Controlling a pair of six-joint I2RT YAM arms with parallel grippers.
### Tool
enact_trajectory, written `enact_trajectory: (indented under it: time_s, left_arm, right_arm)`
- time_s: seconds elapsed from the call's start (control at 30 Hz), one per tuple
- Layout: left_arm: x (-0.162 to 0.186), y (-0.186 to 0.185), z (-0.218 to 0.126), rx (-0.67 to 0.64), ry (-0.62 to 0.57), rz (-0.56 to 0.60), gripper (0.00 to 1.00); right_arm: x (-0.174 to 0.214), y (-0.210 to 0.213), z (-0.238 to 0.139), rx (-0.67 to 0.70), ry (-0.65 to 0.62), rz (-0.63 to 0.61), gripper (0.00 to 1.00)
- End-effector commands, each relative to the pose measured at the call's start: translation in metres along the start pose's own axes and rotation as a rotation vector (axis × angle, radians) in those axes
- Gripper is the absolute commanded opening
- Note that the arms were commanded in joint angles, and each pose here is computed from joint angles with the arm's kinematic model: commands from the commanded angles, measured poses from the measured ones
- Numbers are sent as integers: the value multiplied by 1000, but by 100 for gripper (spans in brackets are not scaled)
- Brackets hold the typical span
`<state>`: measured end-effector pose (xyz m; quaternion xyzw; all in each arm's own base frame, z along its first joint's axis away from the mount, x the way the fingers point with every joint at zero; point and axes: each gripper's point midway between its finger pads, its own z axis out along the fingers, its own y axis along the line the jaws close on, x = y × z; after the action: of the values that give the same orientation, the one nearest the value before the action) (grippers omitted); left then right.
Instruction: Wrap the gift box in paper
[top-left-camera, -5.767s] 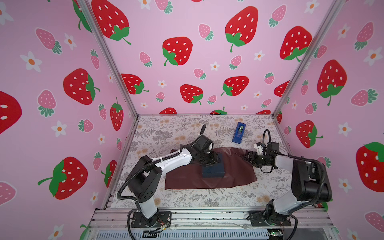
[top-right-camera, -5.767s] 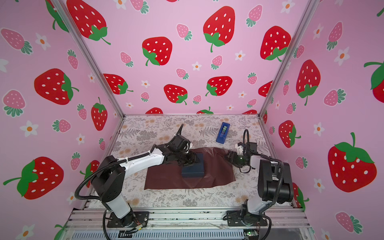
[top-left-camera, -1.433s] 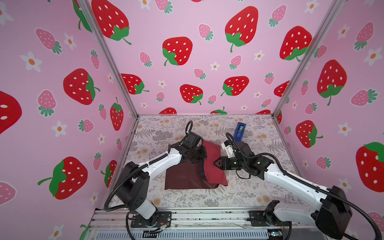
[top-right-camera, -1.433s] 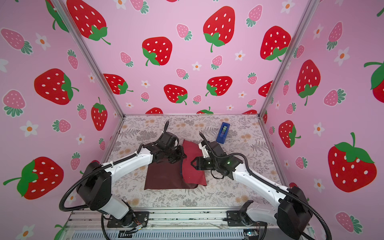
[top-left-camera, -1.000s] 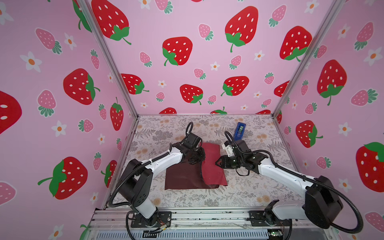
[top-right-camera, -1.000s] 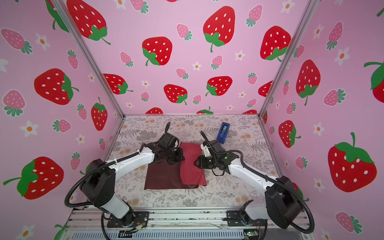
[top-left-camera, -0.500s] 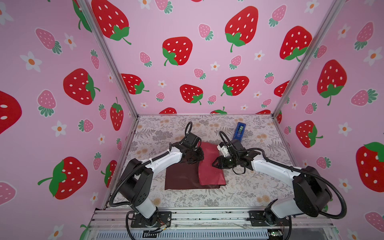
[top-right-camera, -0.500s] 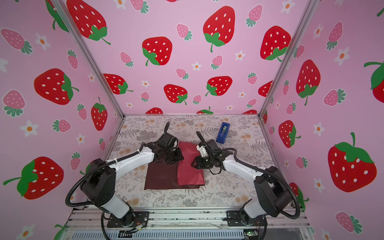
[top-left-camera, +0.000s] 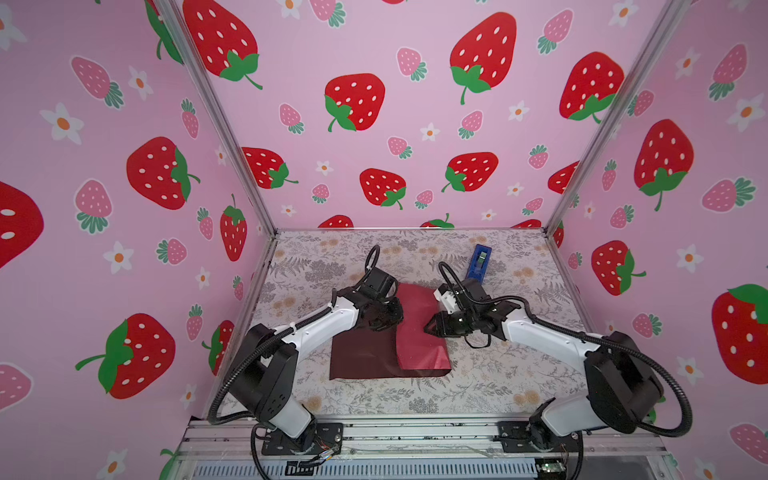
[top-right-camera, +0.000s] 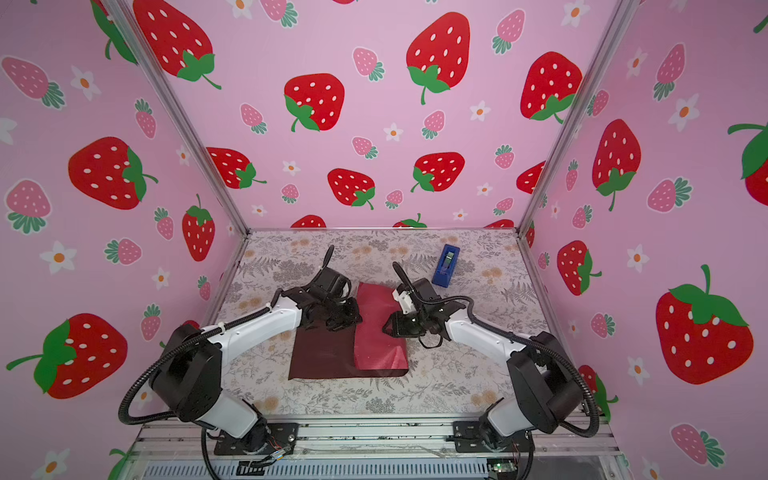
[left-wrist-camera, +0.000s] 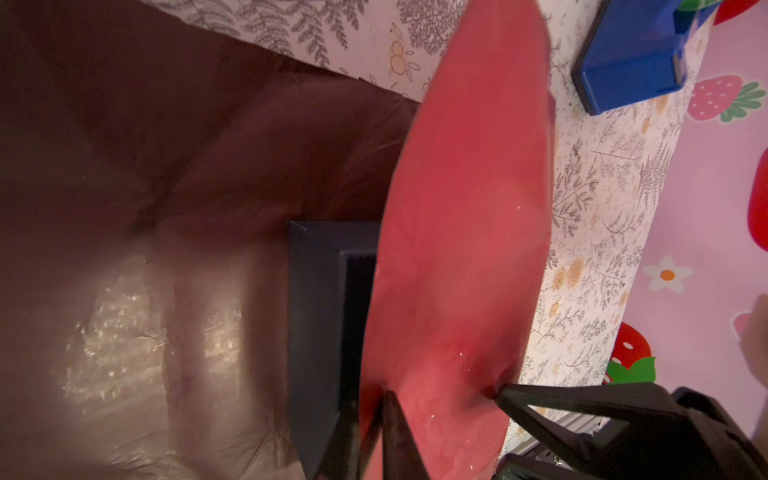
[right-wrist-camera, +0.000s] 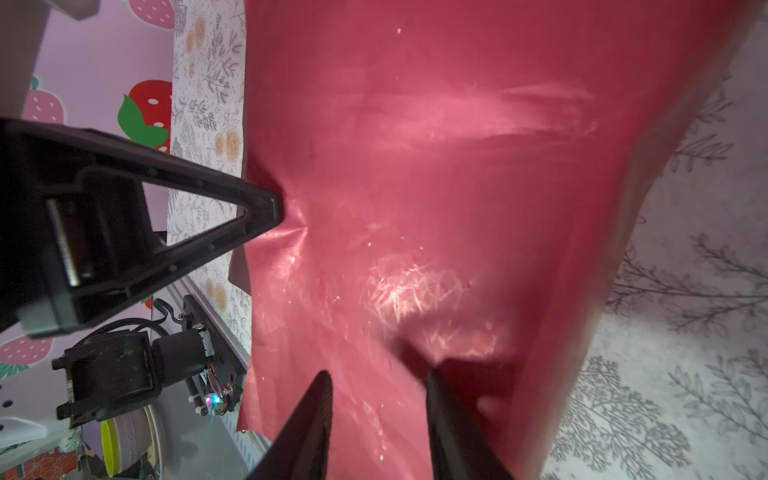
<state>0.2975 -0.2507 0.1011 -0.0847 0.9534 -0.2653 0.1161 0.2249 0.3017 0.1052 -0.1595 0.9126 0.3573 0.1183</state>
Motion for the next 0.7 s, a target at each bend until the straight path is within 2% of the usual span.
enact_trajectory:
  time_s: [0.0,0.1,0.13,0.2,0.47,0.67]
  left_arm:
    - [-2,9,1,-27,-10,-5,8]
    - [-3,12,3,-38,-9,-8,7]
    - [-3,14,3,-42,-10,-6,2]
    - [-3,15,3,-47,-11,-4,1]
    - [1,24,8,-68,-1,-8,0]
    - [3,25,12,-70,11,-7,0]
  right_arm:
    - [6,-9,4,27,28,13,40]
    - [3,-7,3,25,20,14,40]
    - [2,-6,1,22,16,12,40]
    - [-4,-2,-4,20,0,6,40]
    - [-28,1,-32,31,-84,-3,41]
    - [-26,11,-25,-60,-51,-18,41]
